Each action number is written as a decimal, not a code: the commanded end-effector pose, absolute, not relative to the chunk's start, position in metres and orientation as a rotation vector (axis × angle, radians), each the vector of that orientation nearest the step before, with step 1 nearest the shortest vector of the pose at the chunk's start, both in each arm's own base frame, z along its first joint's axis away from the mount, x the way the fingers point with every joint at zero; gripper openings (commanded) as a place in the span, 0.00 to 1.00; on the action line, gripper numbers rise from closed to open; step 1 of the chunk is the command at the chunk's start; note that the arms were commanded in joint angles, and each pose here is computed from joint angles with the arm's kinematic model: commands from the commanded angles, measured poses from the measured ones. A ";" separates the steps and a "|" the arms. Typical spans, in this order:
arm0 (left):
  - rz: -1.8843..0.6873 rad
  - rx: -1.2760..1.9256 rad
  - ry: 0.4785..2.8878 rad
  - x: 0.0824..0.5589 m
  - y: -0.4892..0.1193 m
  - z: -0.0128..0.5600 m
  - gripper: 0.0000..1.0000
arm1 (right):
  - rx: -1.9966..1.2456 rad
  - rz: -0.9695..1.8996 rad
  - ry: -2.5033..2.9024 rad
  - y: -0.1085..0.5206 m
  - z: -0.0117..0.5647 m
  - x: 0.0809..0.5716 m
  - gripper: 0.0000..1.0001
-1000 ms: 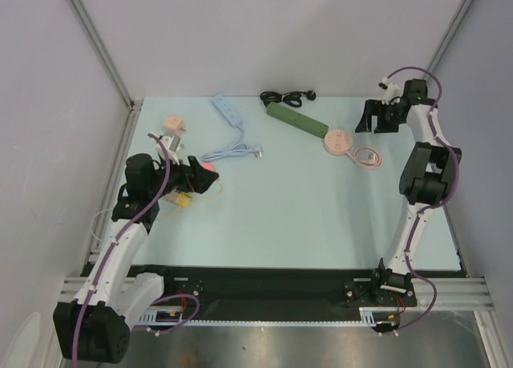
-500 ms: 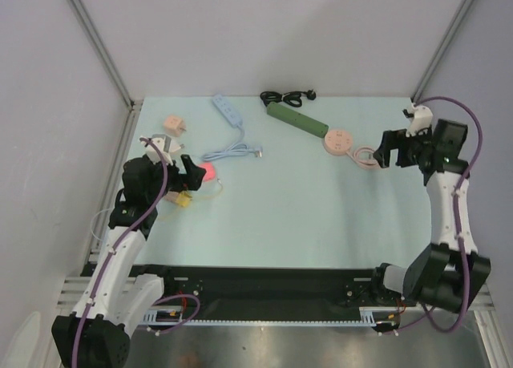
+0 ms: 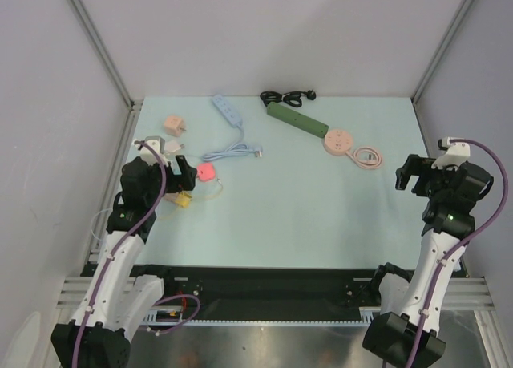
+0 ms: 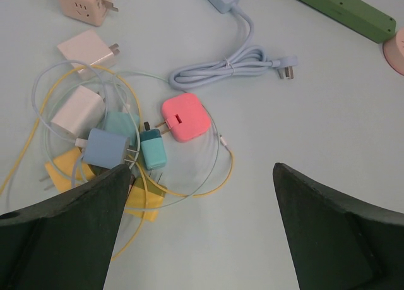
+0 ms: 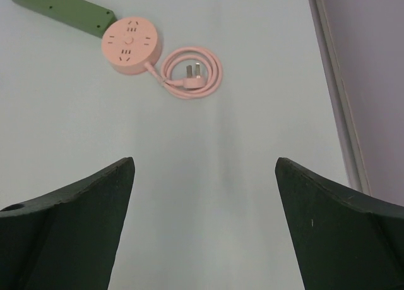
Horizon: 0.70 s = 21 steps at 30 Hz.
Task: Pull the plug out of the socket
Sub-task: Reset both arms
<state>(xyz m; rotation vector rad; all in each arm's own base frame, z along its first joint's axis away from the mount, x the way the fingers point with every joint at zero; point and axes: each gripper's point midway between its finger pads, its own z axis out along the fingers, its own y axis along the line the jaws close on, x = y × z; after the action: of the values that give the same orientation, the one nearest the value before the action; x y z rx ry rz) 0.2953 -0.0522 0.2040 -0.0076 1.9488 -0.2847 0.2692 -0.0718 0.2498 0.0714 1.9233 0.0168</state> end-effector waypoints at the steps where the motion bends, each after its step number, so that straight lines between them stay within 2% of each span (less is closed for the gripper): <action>1: -0.240 0.008 1.888 0.296 -0.047 0.226 1.00 | 0.208 -0.007 1.934 -0.079 0.242 0.258 1.00; 8: -0.251 0.014 1.868 0.294 -0.049 0.231 0.99 | 0.411 -0.134 1.909 -0.100 0.248 0.240 1.00; 21: -0.262 0.031 1.842 0.291 -0.051 0.236 1.00 | 0.446 -0.165 1.883 -0.099 0.259 0.227 1.00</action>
<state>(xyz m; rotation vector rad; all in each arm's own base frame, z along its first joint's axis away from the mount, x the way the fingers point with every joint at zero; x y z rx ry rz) 0.2903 -0.0492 0.2192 -0.0041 1.8923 -0.2683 0.2297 -0.0972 0.2400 0.4271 1.9262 -0.1462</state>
